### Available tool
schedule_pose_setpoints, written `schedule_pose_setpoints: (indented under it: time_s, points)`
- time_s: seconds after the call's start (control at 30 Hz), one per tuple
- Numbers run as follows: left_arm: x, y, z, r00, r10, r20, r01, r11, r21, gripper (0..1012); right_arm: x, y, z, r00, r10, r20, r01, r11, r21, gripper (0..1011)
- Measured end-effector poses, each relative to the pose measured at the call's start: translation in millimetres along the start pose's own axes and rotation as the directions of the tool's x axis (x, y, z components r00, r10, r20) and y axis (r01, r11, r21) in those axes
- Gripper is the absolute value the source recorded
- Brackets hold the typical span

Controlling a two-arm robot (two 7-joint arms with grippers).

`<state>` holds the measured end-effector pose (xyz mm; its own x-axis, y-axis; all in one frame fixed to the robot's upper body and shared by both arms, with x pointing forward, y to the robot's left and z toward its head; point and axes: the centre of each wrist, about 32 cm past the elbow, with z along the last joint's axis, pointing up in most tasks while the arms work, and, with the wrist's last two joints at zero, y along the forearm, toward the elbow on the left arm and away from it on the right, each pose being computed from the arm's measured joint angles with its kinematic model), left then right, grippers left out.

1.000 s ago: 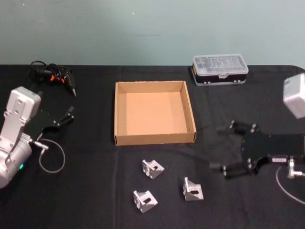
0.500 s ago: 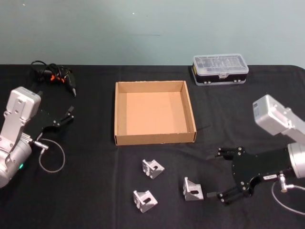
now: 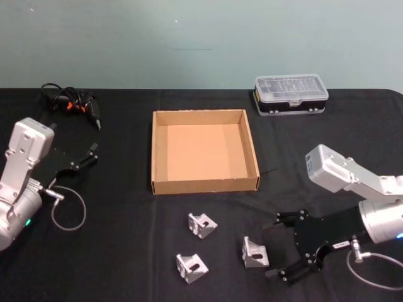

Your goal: Use one hand to pick up the angle iron from the table and place it into the box.

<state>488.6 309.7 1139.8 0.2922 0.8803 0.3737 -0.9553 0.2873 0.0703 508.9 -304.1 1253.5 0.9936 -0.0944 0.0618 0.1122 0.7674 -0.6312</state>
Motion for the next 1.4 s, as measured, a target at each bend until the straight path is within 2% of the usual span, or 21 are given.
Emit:
schedule_pose_setpoints:
  time_s: [0.33, 0.9, 1.4]
  points:
    - [0.0, 0.0, 0.0, 1.0, 0.0, 0.0, 0.0, 1.0, 0.0, 1011, 9.3, 15.2, -3.0, 1.0, 0.031, 0.001, -0.031, 0.999, -0.011, 1003]
    - [0.0, 0.0, 0.0, 1.0, 0.0, 0.0, 0.0, 1.0, 0.0, 1011, 28.0, 25.5, -7.5, 1.0, 0.028, -0.003, -0.028, 1.0, -0.015, 1003]
    - [0.0, 0.0, 0.0, 1.0, 0.0, 0.0, 0.0, 1.0, 0.0, 1011, 34.8, 40.5, -9.6, 0.999, 0.049, -0.005, -0.05, 0.999, -0.009, 1003]
